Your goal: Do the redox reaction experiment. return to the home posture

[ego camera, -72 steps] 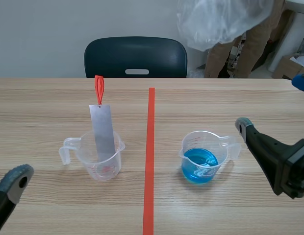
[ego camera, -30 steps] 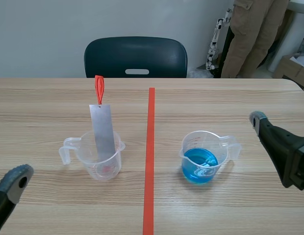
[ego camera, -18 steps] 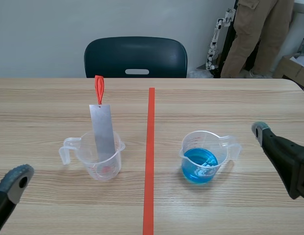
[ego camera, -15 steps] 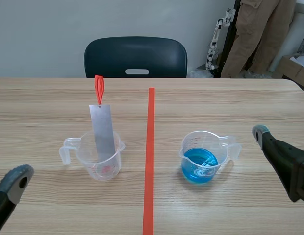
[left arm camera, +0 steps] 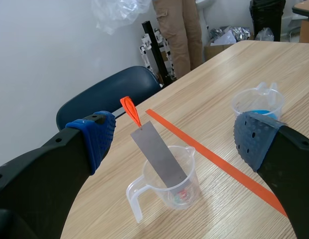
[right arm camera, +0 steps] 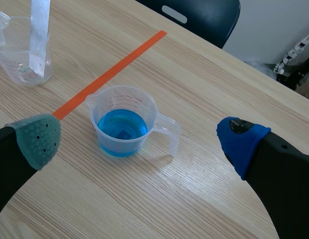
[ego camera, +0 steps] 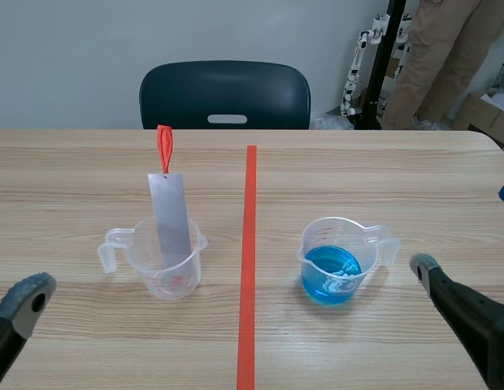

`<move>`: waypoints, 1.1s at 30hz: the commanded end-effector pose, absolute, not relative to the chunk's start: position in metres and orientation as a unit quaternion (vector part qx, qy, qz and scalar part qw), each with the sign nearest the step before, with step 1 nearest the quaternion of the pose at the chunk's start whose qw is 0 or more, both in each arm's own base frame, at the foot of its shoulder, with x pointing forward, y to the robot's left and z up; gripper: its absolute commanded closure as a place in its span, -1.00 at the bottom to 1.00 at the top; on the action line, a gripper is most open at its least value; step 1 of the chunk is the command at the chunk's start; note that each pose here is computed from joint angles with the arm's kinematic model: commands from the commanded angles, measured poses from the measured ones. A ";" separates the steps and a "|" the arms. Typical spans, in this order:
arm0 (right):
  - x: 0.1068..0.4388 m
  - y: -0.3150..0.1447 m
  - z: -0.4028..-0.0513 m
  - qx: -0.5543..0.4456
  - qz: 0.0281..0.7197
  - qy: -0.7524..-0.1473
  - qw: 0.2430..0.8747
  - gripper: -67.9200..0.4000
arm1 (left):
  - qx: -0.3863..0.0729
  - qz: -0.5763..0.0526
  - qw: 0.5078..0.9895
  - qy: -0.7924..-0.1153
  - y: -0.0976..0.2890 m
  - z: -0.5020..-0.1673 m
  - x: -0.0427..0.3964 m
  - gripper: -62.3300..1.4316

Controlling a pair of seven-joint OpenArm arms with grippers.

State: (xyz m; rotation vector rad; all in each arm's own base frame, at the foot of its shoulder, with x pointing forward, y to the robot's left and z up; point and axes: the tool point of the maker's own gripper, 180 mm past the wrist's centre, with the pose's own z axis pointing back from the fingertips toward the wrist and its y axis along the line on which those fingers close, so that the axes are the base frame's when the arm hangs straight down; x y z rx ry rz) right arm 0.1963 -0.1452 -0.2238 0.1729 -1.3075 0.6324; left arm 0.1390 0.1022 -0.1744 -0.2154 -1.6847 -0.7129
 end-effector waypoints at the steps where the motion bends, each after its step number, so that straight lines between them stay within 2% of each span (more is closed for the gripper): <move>1: 0.199 -0.143 -0.217 0.081 0.291 -0.607 0.735 -1.00 | -0.098 -0.303 0.596 -0.738 0.100 -0.166 0.139 -0.64; 9: 0.192 -0.133 -0.226 0.080 0.311 -0.597 0.735 -1.00 | -0.098 -0.303 0.596 -0.738 0.100 -0.166 0.139 -0.64; 14: 0.197 -0.137 -0.218 0.066 0.301 -0.618 0.723 -1.00 | -0.098 -0.303 0.596 -0.738 0.100 -0.166 0.139 -0.64; 33: 0.198 -0.138 -0.218 0.063 0.301 -0.618 0.724 -1.00 | -0.098 -0.303 0.596 -0.738 0.100 -0.166 0.139 -0.64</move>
